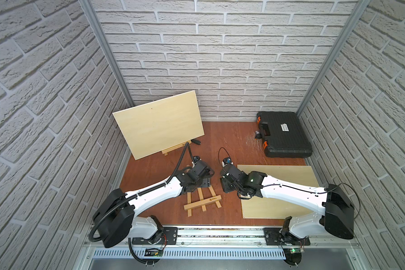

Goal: Disassemble the easel
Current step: Move the easel to the corner of the board.

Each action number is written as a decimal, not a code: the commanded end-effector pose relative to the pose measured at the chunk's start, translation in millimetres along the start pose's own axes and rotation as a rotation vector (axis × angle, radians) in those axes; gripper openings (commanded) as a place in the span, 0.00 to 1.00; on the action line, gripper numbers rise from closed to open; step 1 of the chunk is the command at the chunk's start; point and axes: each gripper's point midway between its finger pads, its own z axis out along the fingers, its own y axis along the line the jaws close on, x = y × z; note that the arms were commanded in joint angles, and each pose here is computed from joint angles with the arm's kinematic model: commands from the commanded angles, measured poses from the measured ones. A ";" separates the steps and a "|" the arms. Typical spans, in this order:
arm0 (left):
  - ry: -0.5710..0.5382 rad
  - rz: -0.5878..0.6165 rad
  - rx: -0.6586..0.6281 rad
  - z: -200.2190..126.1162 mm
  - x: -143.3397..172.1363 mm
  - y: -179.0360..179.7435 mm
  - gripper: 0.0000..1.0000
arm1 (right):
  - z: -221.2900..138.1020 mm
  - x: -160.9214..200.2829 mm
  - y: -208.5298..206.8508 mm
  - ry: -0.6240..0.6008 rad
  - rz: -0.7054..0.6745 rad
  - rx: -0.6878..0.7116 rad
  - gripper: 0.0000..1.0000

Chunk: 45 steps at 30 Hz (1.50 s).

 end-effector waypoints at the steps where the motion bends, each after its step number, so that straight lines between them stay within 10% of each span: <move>1: 0.031 -0.095 -0.007 15.3 7.7 -14.2 0.76 | -8.9 2.9 -15.9 -0.015 0.020 0.028 0.61; 20: 0.168 -0.117 -0.124 66.5 46.9 -9.6 0.50 | -18.8 10.5 -49.1 -0.034 0.070 0.047 0.61; 31: 0.181 -0.140 -0.243 34.0 65.6 72.6 0.24 | -11.7 2.7 -38.1 -0.033 0.061 0.019 0.61; 45: 0.185 -0.233 -0.335 -4.3 77.2 171.8 0.16 | -2.5 2.8 -26.5 -0.017 0.070 -0.019 0.60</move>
